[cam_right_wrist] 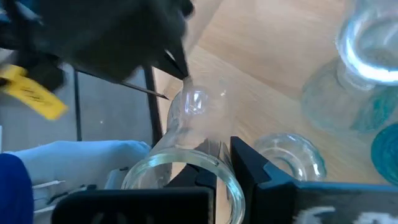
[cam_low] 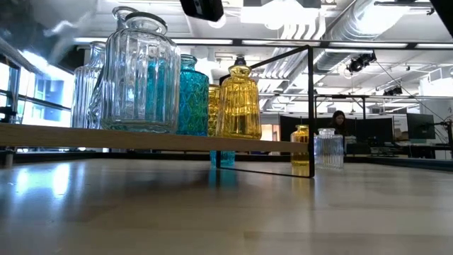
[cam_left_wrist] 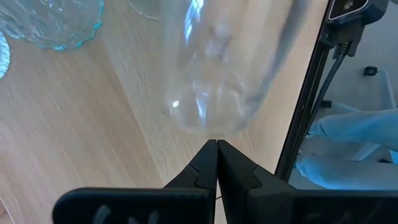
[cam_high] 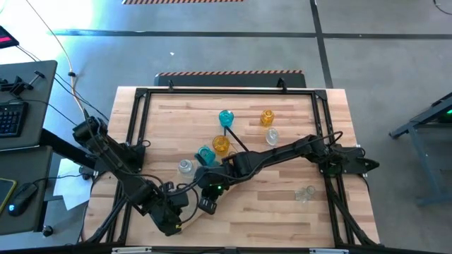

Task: Sort vases onto shelf
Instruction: Put the transparent vase on the shelf

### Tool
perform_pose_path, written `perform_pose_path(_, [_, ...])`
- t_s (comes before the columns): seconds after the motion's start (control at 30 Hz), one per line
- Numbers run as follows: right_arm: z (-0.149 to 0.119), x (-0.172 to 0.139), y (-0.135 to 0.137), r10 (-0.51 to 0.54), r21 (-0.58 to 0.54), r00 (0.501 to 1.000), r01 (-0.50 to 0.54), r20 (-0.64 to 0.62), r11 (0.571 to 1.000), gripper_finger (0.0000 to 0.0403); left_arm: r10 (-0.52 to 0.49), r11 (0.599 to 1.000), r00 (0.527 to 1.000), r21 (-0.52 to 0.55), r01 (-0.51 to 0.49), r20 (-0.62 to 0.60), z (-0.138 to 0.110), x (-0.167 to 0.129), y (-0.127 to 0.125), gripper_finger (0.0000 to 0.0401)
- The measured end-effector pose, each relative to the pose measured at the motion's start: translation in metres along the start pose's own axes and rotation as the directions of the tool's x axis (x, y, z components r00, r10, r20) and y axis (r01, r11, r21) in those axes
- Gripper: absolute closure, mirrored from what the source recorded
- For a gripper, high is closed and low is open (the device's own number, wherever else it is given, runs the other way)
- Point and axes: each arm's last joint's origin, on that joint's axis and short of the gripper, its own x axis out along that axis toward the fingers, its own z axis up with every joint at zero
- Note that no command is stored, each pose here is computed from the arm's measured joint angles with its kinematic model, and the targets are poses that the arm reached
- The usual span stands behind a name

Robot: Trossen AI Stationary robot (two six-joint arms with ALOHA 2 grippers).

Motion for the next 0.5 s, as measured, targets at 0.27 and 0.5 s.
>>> perform_pose_path(0.27, [-0.002,0.011,-0.004,-0.006,-0.005,1.000,0.006,-0.023,1.000,0.0400,-0.022,1.000,1.000,-0.001,0.022,0.006,0.002,0.000,-0.002,0.0401])
perform_pose_path(0.5, [-0.005,0.027,-0.008,-0.006,-0.012,0.999,0.005,-0.049,1.000,0.0400,-0.031,0.999,0.999,0.013,0.030,0.025,0.011,0.001,0.001,0.0401])
